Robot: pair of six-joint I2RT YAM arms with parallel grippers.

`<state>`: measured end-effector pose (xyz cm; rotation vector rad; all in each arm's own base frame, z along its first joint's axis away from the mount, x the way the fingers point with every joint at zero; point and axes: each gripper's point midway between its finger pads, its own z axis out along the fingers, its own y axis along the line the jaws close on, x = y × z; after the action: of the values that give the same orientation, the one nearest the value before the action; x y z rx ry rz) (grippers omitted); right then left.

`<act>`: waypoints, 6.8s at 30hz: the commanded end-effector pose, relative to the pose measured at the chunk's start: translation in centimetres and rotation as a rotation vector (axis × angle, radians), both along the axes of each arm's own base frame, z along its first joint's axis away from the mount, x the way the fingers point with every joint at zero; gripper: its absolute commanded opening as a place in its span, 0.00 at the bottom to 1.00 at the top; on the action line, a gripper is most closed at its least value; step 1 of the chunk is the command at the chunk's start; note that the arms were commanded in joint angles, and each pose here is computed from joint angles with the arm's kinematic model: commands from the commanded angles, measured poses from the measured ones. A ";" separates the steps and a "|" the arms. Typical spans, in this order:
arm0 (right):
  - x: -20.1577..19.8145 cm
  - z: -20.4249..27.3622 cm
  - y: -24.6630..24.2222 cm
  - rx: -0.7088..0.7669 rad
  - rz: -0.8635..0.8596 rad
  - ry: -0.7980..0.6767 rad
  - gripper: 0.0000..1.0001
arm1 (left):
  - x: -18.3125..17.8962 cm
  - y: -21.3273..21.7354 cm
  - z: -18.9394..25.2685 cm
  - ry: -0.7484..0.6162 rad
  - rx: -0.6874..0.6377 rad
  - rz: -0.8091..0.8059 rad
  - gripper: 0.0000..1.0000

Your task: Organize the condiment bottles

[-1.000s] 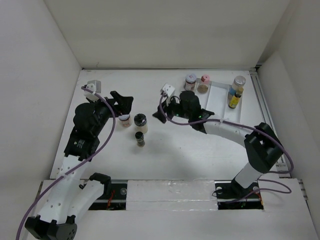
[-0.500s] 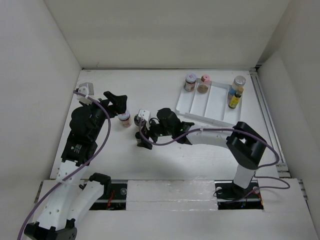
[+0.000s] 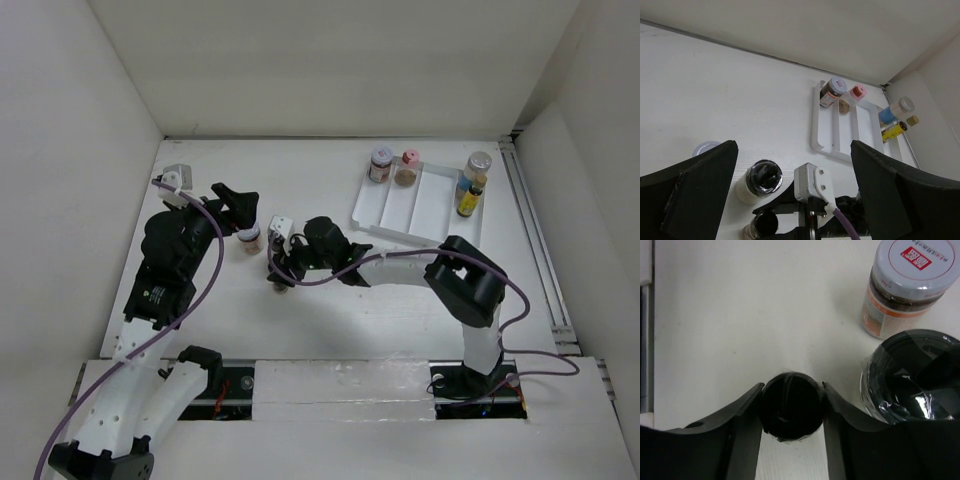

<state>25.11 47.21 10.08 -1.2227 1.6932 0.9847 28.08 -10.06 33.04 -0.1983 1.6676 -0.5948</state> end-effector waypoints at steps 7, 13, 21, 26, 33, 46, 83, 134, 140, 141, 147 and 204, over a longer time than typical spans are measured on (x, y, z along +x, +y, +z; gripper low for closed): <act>0.4 8.0 -2.5 0.175 -0.057 -0.071 0.36 | 0.0 -0.1 1.6 -0.054 0.000 -0.014 0.92; 6.7 13.8 -13.6 0.185 -0.423 -0.184 0.36 | 0.2 -0.5 1.6 -0.054 -0.001 -0.034 0.92; 18.6 11.1 -27.8 0.096 -0.901 -0.165 0.36 | 0.1 -0.8 1.2 -0.045 0.000 -0.054 0.92; 23.1 9.9 -31.1 0.104 -1.000 -0.167 0.36 | 0.1 -0.7 1.2 -0.045 0.001 -0.043 0.92; 26.2 8.0 -34.2 0.076 -1.090 -0.143 0.36 | 0.1 -0.7 1.2 -0.045 0.001 -0.043 0.92; 28.6 4.0 -34.8 0.022 -1.117 -0.094 0.48 | 0.6 -0.8 0.6 -0.026 0.006 -0.044 0.92; 7.2 4.4 -1.7 0.062 -0.178 -0.084 0.99 | -0.3 -0.3 1.9 -0.062 -0.012 -0.026 0.94; 27.7 14.8 -44.3 -0.002 -1.439 -0.337 0.48 | -0.3 -0.7 2.0 -0.071 -0.015 -0.048 0.94; 30.8 12.7 -45.6 0.020 -1.456 -0.311 0.50 | -0.4 -0.7 1.7 -0.062 -0.013 -0.048 0.94; 31.4 11.2 -46.1 0.004 -1.469 -0.286 0.50 | -0.4 -0.7 1.7 -0.062 -0.013 -0.048 0.94; 33.4 10.2 -47.3 0.057 -1.498 -0.271 0.53 | 0.0 -0.5 1.4 -0.053 -0.001 -0.037 0.94; 13.9 1.9 8.7 0.118 -0.131 -0.113 0.85 | -0.4 2.5 2.7 -0.074 -0.043 0.116 0.98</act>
<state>38.08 54.83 10.72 -1.1025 1.6067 0.9050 27.98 -7.22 33.36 -0.3394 1.6290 -0.5155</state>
